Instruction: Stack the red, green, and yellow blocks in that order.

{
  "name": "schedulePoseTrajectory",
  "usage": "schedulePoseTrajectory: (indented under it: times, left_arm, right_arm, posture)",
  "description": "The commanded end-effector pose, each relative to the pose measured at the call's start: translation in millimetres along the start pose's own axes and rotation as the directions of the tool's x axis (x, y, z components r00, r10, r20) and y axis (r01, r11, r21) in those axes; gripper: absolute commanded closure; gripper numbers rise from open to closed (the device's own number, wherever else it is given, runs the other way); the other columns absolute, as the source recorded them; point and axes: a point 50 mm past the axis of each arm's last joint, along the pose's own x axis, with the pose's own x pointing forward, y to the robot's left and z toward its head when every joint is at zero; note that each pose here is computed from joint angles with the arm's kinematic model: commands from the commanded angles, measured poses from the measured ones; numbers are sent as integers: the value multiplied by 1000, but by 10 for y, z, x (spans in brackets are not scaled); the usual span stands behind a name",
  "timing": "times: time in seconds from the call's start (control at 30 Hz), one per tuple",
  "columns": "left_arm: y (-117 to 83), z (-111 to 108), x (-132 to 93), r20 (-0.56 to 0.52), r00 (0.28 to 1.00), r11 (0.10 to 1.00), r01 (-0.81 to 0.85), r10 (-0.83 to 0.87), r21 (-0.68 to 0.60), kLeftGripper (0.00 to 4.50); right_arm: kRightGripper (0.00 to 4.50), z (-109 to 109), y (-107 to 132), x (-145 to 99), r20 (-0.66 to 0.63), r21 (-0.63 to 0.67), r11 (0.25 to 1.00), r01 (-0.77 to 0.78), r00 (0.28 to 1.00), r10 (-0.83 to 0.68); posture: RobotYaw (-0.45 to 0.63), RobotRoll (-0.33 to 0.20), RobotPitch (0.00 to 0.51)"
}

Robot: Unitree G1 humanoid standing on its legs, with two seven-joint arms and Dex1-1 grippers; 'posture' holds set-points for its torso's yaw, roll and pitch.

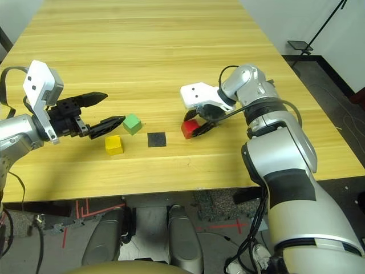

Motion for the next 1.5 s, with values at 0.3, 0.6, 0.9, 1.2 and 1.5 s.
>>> schedulePoseTrajectory:
  times: [0.3,0.6,0.9,1.2,1.5]
  left_arm:
    - [-30,81,101,13,1000,1000,-5,5,21,0]
    - [-59,111,226,24,1000,1000,14,-15,26,0]
    - [-58,118,205,23,1000,1000,-9,9,25,0]
    - [-87,113,189,26,999,1000,-26,26,15,0]
    - [-103,97,190,25,999,1000,-29,28,8,0]
  right_arm:
    - [2450,614,-129,23,132,-88,996,-1,991,13]
    - [2450,733,19,139,85,-76,997,-31,996,38]
    - [2450,786,28,305,50,-64,998,-3,999,6]
    - [2450,800,10,351,50,-70,997,9,999,-5]
    - [2450,773,27,390,36,-72,997,1,999,1]
  posture:
    - [451,-242,134]
    - [456,-251,140]
    - [481,-255,155]
    - [491,-262,167]
    - [485,-260,175]
